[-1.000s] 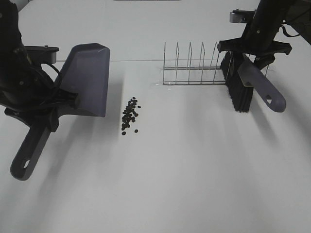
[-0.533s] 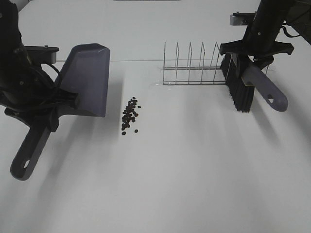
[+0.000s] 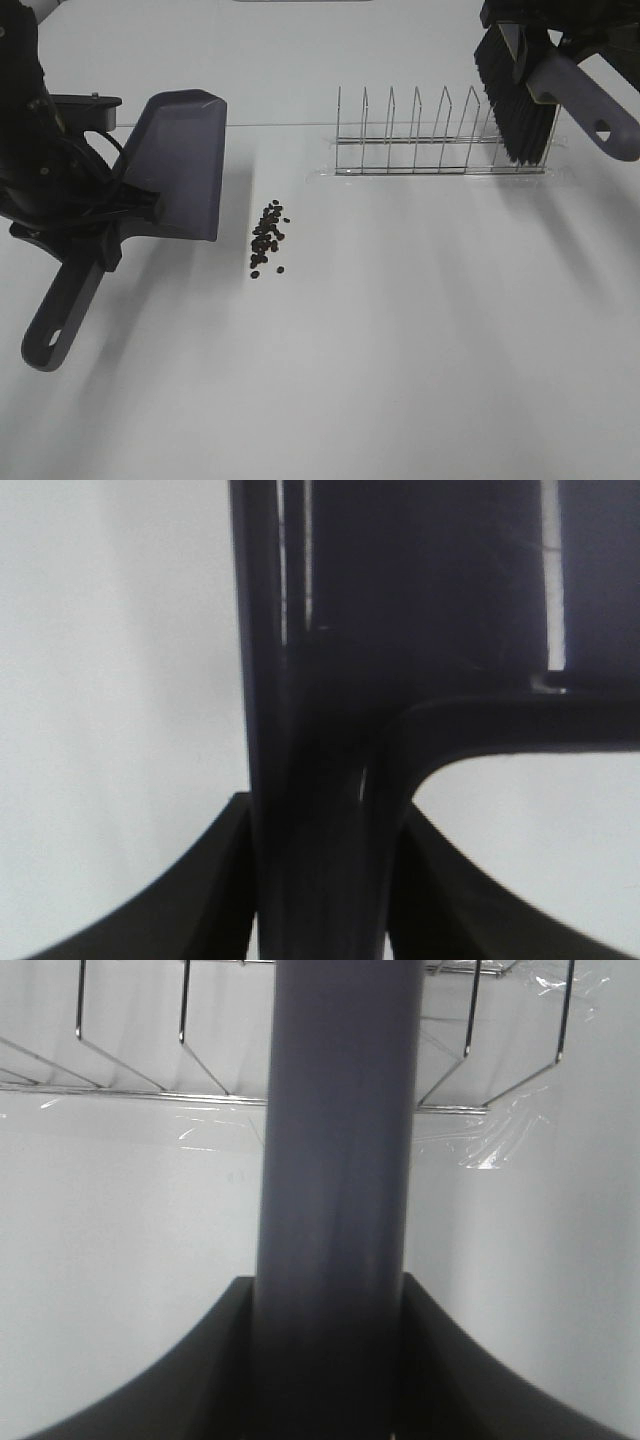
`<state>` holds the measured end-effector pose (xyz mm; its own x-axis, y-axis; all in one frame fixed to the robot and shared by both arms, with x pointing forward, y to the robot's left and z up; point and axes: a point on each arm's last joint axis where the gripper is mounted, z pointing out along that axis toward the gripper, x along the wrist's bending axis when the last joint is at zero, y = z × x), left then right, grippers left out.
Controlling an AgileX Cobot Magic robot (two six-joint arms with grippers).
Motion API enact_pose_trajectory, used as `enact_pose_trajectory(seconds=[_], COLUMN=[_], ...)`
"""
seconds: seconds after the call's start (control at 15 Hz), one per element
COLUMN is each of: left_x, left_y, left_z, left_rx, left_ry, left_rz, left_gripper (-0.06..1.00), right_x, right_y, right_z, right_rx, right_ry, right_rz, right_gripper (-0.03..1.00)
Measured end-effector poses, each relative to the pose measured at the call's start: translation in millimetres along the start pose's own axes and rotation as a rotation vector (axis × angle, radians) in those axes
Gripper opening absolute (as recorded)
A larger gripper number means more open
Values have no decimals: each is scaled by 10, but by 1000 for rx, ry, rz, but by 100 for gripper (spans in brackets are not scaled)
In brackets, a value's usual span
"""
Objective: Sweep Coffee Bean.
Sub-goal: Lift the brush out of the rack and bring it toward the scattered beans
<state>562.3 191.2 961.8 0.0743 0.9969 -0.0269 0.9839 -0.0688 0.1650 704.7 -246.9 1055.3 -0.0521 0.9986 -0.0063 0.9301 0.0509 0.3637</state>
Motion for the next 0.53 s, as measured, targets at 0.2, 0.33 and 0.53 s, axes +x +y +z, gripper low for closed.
enact_pose_trajectory(seconds=[0.2,0.33,0.53], left_x=[0,9,21], left_y=[1,4,14], left_z=[0,0,-1], left_rx=[-1,-4,-15], left_ry=[0,10,24], left_rz=[0,9,24], left_gripper=[35,35,35], right_x=[-4,-15,49], right_y=[-6,-160,-432], right_z=[-119,-234,-455], right_rx=[-17,10,38], right_ry=[1,0,-2], right_rz=[-5,-21,-47], right_gripper=[38,38,38])
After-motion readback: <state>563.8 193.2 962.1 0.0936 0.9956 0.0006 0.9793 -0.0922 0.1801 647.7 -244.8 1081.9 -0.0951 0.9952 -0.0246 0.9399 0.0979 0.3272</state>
